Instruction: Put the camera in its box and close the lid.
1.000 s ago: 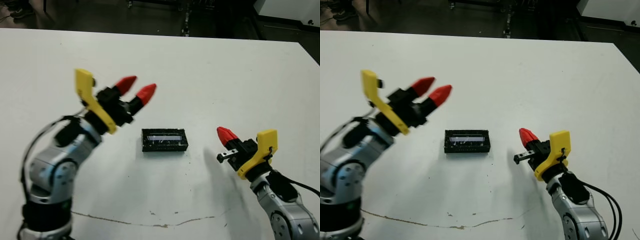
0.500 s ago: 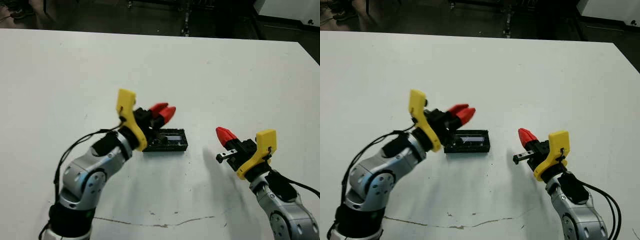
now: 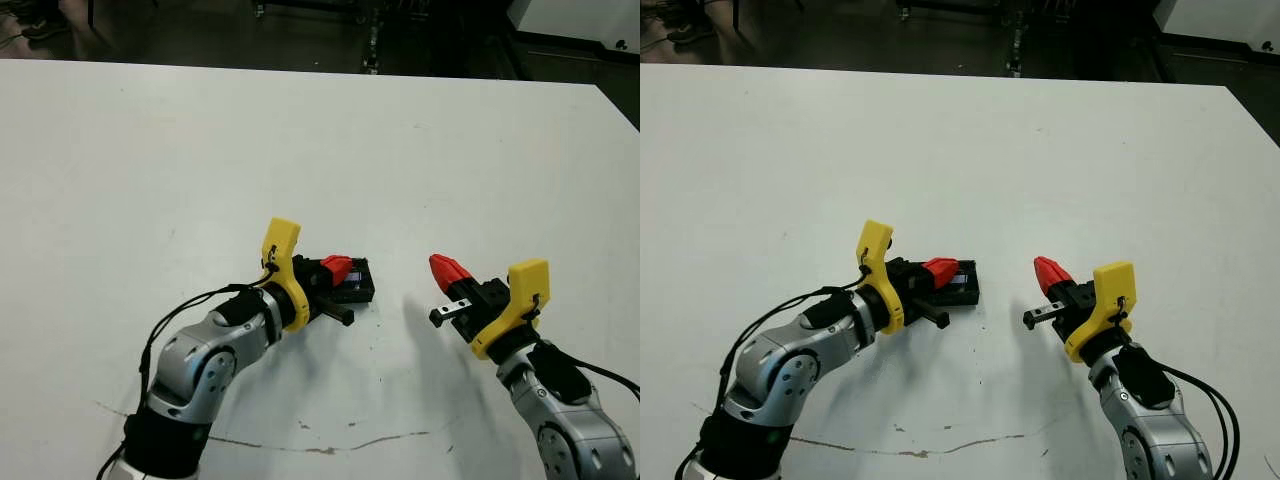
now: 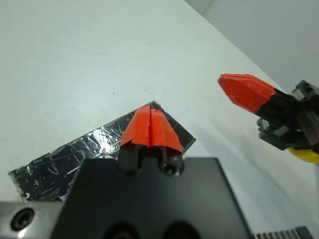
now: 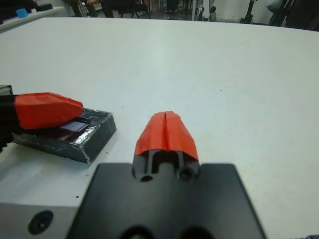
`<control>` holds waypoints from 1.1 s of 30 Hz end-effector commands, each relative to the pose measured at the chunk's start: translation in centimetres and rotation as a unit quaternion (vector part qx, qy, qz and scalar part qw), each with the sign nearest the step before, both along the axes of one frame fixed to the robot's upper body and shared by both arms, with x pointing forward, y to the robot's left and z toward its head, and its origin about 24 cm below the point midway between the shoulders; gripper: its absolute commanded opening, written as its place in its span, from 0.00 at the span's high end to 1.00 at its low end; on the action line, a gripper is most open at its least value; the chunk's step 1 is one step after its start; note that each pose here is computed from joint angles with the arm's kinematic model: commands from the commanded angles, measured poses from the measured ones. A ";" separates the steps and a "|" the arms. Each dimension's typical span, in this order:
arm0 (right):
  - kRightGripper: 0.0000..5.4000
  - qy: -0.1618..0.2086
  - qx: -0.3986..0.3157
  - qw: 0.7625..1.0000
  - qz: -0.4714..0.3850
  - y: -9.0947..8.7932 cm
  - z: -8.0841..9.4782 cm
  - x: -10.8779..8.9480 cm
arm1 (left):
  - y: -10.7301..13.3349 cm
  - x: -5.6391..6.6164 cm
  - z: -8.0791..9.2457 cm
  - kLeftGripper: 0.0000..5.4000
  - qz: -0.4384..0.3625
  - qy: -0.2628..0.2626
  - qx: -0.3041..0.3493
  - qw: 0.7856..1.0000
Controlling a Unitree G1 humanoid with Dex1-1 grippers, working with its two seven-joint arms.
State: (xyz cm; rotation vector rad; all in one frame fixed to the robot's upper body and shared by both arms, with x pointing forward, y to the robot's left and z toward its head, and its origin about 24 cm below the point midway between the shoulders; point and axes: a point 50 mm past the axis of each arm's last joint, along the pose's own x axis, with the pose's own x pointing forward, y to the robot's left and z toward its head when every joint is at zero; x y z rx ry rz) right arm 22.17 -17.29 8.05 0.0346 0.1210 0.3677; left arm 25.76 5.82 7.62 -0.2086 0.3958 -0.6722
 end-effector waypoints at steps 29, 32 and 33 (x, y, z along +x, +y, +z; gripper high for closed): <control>1.00 0.005 0.015 1.000 -0.014 -0.3 0.2 0.0 | 7.7 -1.4 3.9 0.99 0.058 -0.090 -0.052 0.993; 1.00 0.005 0.012 1.000 -0.019 -0.3 0.1 0.0 | 9.6 -1.1 5.6 0.99 0.105 -0.139 -0.066 0.983; 1.00 0.006 0.011 1.000 -0.020 -0.3 0.2 0.0 | 10.5 -1.0 6.3 0.99 0.129 -0.159 -0.057 0.977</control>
